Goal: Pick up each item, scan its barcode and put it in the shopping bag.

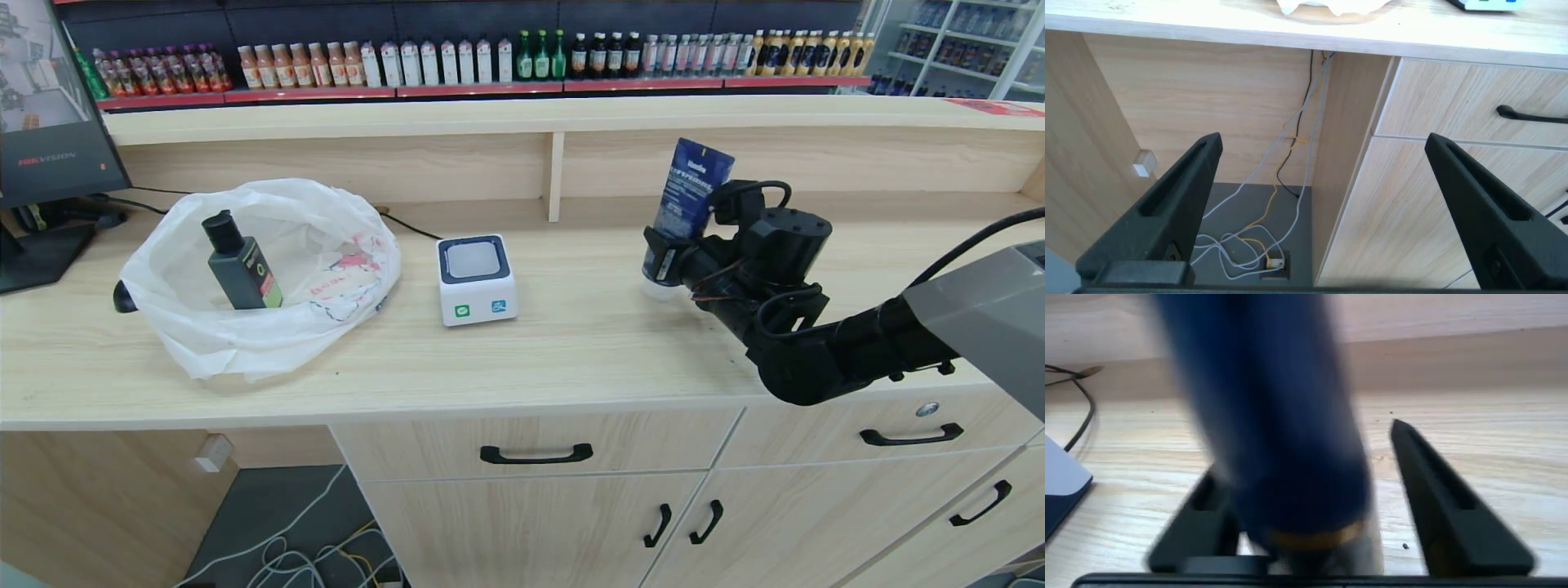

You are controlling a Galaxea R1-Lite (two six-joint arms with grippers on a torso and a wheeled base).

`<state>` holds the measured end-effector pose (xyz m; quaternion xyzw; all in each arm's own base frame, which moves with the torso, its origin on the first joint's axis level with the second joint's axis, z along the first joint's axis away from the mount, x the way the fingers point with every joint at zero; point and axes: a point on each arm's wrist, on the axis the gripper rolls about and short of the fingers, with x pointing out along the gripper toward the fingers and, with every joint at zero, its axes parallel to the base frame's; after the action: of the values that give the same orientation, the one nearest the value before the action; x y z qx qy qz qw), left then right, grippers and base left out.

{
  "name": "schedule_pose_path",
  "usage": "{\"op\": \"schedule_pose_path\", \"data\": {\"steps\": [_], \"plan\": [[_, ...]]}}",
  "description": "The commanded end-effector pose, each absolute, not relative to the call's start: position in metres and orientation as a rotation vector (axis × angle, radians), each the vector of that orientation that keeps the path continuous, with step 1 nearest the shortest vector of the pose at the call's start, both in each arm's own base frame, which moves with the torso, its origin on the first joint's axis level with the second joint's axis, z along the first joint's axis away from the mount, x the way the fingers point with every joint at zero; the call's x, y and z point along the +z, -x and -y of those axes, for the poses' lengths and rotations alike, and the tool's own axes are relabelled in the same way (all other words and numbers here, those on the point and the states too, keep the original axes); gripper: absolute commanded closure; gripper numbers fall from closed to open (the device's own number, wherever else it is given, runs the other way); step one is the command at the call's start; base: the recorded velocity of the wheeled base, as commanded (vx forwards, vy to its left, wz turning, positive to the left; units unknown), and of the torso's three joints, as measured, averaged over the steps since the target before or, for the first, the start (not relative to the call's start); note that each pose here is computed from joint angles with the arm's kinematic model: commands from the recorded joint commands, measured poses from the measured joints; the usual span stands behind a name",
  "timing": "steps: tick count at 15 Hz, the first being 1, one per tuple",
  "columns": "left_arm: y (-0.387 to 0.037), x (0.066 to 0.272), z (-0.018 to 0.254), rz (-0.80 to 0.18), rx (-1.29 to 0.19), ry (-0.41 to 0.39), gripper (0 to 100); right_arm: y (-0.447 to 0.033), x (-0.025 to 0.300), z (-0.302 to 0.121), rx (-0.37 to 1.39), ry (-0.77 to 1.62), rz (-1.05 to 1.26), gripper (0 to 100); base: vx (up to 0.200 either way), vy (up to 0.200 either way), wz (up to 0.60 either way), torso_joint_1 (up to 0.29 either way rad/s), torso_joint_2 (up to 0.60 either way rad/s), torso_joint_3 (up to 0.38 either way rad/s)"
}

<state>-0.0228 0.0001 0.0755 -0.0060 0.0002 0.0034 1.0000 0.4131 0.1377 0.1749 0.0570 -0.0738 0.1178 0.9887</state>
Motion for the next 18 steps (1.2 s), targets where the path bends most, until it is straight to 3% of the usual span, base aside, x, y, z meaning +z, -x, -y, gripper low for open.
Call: {"op": "schedule_pose_path", "data": {"steps": [1, 10, 18], "plan": [[0.023, 0.075, 0.0, 0.0, 0.008, 0.012, 0, -0.414, 0.177, -0.138, 0.239, -0.116, 0.154, 100, 0.0, 0.0, 0.0, 0.0, 0.0, 0.0], [0.023, 0.075, 0.0, 0.0, 0.008, 0.012, 0, -0.408, 0.196, -0.139, 0.251, -0.136, 0.196, 100, 0.0, 0.0, 0.0, 0.0, 0.0, 0.0], [0.023, 0.075, 0.0, 0.0, 0.008, 0.012, 0, -0.352, 0.278, -0.123, 0.271, -0.2, 0.361, 100, 0.0, 0.0, 0.0, 0.0, 0.0, 0.0]]}}
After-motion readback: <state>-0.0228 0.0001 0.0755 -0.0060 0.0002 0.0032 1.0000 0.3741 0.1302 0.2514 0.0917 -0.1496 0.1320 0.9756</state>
